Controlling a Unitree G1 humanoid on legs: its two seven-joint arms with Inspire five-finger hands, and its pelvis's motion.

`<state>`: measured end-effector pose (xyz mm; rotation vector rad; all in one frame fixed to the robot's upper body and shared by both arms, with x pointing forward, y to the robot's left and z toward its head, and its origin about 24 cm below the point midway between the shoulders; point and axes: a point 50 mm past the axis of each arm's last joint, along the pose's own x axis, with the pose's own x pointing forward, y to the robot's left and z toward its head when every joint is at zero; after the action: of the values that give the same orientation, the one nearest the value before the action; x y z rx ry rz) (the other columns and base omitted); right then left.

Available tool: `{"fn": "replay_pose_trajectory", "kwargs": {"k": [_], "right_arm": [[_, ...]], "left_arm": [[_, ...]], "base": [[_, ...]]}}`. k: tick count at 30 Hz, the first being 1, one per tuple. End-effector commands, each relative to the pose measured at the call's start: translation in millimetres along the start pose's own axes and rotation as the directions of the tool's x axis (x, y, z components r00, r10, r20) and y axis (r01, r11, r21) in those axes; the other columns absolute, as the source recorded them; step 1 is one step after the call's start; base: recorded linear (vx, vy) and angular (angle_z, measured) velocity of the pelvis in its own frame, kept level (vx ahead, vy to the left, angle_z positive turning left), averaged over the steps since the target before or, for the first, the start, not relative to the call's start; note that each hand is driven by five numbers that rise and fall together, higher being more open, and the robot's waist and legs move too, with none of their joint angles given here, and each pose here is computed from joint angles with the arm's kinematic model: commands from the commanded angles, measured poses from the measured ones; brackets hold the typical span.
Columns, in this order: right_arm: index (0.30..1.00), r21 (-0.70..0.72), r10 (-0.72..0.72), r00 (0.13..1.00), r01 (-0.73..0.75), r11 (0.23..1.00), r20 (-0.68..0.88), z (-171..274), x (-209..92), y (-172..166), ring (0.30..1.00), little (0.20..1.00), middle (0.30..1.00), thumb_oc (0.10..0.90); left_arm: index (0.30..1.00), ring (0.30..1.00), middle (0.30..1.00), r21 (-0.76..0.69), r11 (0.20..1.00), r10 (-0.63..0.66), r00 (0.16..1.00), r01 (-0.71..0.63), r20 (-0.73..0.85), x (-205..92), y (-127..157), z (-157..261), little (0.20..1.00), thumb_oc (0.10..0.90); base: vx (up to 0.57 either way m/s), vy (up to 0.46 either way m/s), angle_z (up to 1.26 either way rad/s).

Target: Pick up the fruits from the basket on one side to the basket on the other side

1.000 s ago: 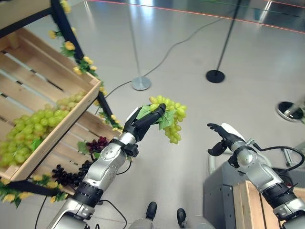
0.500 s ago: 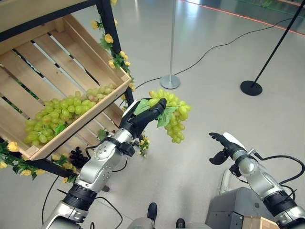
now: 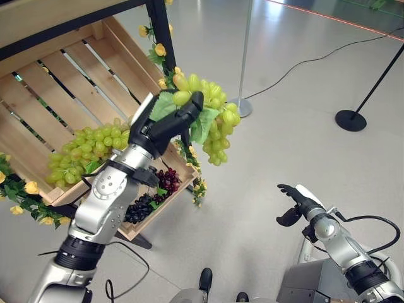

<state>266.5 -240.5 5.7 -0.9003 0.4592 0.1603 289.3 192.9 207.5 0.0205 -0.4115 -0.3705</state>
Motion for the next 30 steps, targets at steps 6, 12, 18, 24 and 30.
{"fn": "replay_pose_trajectory", "kwargs": {"k": [6, 12, 18, 24, 30], "right_arm": [[0.9, 0.008, -0.095, 0.995, 0.094, 0.995, 0.023, -2.5, 0.7, -10.0, 0.9, 0.9, 0.9, 0.8], [0.9, 0.003, -0.088, 0.996, 0.088, 0.996, -0.001, -6.9, 1.9, -5.7, 0.9, 0.9, 0.9, 0.8], [0.9, 0.017, -0.091, 0.995, 0.092, 0.996, -0.037, -14.7, 1.9, 1.3, 0.9, 0.9, 0.9, 0.8], [0.9, 0.03, -0.086, 0.994, 0.088, 0.996, -0.063, -21.8, -1.2, 6.6, 0.9, 0.9, 0.9, 0.8], [0.9, 0.05, -0.091, 0.993, 0.096, 0.994, -0.078, -26.6, -4.2, 6.4, 0.9, 0.9, 0.9, 0.8]], "left_arm": [[0.3, 0.3, 0.3, -0.028, 0.976, 0.201, 0.842, -0.216, 0.501, 19.4, 43.1, 119.4, 0.3, 0.4], [0.3, 0.3, 0.3, -0.024, 0.933, 0.318, 0.79, -0.359, 0.524, 26.4, 65.2, 140.4, 0.3, 0.4], [0.3, 0.3, 0.3, -0.017, 0.861, 0.427, 0.703, -0.509, 0.569, 25.6, 84.2, 158.9, 0.3, 0.4], [0.3, 0.3, 0.3, 0.034, 0.743, 0.518, 0.606, -0.668, 0.604, 16.0, 103.5, 174.2, 0.3, 0.4], [0.3, 0.3, 0.3, 0.114, 0.715, 0.527, 0.639, -0.69, 0.561, 11.8, 114.8, 169.5, 0.3, 0.4]], "base": [[0.01, -0.01, 0.06], [0.0, -0.009, 0.03], [0.0, -0.013, 0.04], [0.0, -0.009, 0.04], [0.0, 0.0, 0.0]]}}
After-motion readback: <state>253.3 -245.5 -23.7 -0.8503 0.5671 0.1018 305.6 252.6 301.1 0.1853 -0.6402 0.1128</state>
